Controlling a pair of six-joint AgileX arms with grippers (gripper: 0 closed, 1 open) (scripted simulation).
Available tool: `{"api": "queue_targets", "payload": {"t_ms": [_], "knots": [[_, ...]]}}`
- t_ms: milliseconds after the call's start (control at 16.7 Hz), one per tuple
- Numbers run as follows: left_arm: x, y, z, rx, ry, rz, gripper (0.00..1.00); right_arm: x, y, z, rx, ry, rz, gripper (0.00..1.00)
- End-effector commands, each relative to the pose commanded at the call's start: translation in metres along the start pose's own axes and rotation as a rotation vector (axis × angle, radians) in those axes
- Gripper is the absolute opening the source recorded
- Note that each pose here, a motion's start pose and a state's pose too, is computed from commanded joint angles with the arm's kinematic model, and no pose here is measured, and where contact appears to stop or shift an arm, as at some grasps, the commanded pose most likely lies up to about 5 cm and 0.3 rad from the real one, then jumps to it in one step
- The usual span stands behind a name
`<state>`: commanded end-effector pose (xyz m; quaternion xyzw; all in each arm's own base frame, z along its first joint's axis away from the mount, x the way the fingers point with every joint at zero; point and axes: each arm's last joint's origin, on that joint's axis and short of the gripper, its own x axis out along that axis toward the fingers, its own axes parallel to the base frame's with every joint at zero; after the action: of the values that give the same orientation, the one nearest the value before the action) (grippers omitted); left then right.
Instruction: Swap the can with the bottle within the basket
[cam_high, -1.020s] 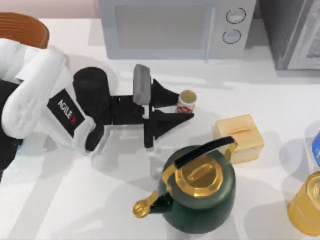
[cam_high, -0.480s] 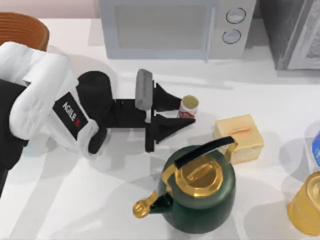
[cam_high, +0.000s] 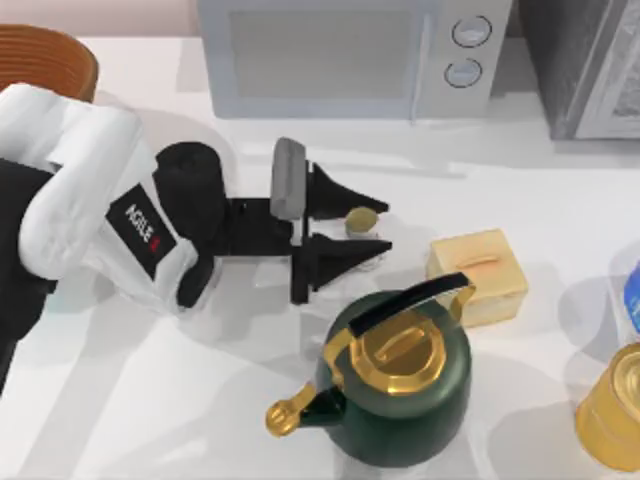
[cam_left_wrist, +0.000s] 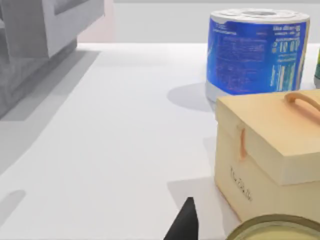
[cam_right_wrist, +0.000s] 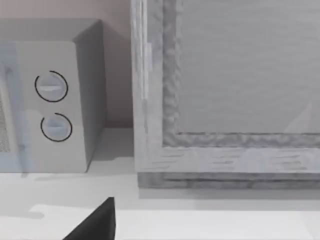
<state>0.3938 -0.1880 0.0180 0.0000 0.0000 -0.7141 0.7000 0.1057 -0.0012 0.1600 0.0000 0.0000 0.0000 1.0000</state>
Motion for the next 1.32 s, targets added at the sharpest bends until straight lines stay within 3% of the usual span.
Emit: {"api": "queue_targets", "payload": {"t_ms": [180,240,840,1080,1320], "knots": [[0.000,0.000,0.000,0.000,0.000,0.000,0.98,0.000,0.000,0.000,0.000,0.000,0.000,1.00],[0.000,0.000,0.000,0.000,0.000,0.000,1.00,0.000,0.000,0.000,0.000,0.000,0.000,1.00],[-0.003,0.001,0.002,-0.004,0.002,0.015,1.00,0.000,0.000,0.000,0.000,0.000,0.000,1.00],[-0.026,0.002,0.035,-0.049,0.020,0.158,1.00,0.000,0.000,0.000,0.000,0.000,0.000,1.00],[-0.067,-0.015,0.103,-0.098,0.044,0.407,1.00,0.000,0.000,0.000,0.000,0.000,0.000,1.00]]}}
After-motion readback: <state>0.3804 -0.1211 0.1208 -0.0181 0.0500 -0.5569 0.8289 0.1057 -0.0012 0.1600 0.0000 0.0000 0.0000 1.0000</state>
